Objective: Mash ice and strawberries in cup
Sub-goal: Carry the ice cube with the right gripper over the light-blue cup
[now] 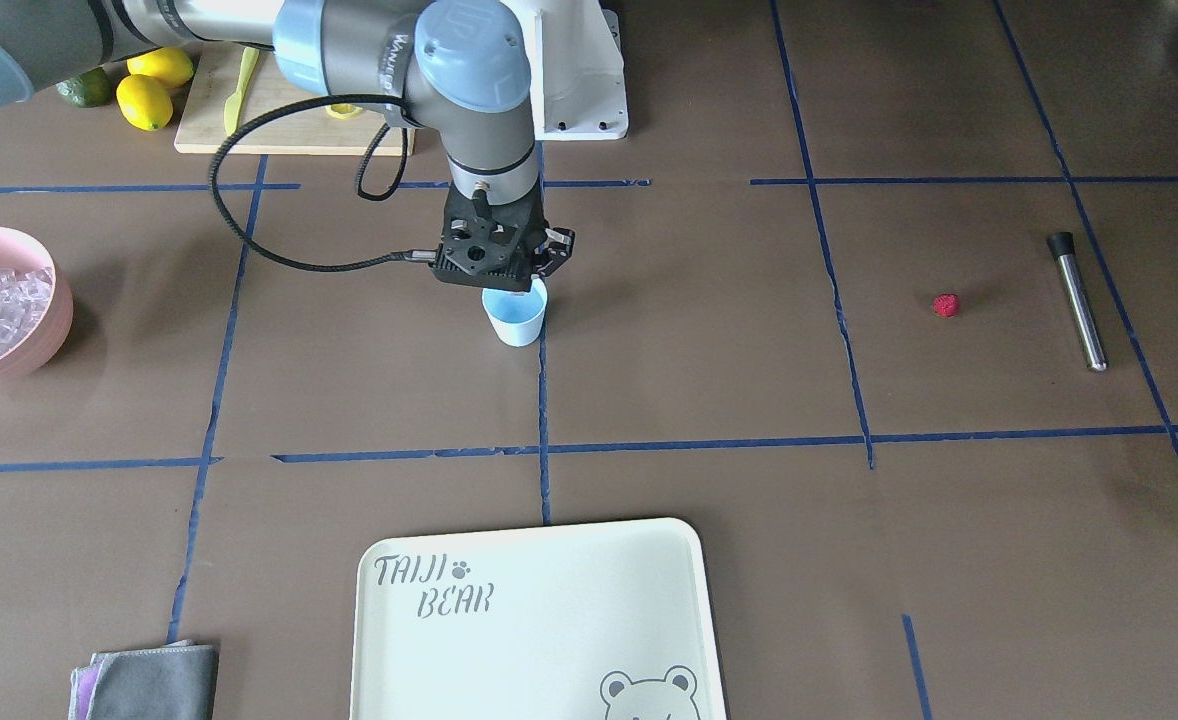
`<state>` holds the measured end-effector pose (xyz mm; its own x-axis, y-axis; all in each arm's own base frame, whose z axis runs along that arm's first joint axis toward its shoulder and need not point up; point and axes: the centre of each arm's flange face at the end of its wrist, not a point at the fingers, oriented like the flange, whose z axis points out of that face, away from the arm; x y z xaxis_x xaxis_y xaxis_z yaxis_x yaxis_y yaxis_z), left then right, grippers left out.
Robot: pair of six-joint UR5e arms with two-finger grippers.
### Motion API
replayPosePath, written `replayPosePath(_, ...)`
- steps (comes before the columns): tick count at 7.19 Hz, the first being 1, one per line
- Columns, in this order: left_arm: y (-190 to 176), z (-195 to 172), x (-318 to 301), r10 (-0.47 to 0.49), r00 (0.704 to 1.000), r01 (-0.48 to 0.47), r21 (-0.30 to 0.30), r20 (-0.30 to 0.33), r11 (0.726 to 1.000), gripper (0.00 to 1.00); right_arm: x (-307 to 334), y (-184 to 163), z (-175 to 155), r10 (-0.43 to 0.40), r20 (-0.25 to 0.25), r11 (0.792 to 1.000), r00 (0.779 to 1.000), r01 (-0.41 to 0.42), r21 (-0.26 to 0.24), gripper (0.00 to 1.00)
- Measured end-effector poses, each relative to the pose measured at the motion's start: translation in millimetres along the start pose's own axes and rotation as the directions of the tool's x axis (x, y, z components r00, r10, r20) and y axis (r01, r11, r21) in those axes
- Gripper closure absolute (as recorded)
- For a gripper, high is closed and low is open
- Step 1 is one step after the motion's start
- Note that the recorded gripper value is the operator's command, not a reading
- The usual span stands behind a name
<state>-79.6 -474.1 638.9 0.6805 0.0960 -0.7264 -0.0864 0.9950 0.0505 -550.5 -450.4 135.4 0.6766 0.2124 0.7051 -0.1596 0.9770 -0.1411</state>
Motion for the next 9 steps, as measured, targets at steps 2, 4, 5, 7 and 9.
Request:
replayPosePath(2, -0.1, -0.2, 0.2, -0.001, 1.0, 0.001, 0.0, 0.0, 1.0, 0.0, -2.9, 4.3, 11.8, 0.004, -0.017, 1.0, 1.0, -0.004, -0.001, 0.98)
replayPosePath(4, -0.3, -0.6, 0.6, -0.002, 1.0, 0.002, 0.001, 0.0, 1.0, 0.0, 1.5, 4.1, 17.8, 0.008, -0.029, 1.0, 1.0, -0.008, -0.006, 0.72)
replayPosePath(5, -0.6, -0.9, 0.8, -0.003, 1.0, 0.003, 0.002, 0.0, 1.0, 0.0, 3.2, 4.0, 19.5, 0.009, -0.033, 1.0, 0.999, -0.01, -0.008, 0.34)
replayPosePath(7, -0.9, -1.1, 1.0, -0.004, 1.0, 0.004, 0.002, 0.0, 1.0, 0.0, 4.6, 3.1, 19.3, 0.011, -0.033, 1.0, 0.999, -0.011, -0.009, 0.11)
replayPosePath(9, -0.9, -1.1, 1.0, -0.004, 1.0, 0.004, 0.002, 0.0, 1.0, 0.0, 5.7, 1.5, 18.6, 0.013, -0.034, 1.0, 0.999, -0.014, -0.008, 0.02)
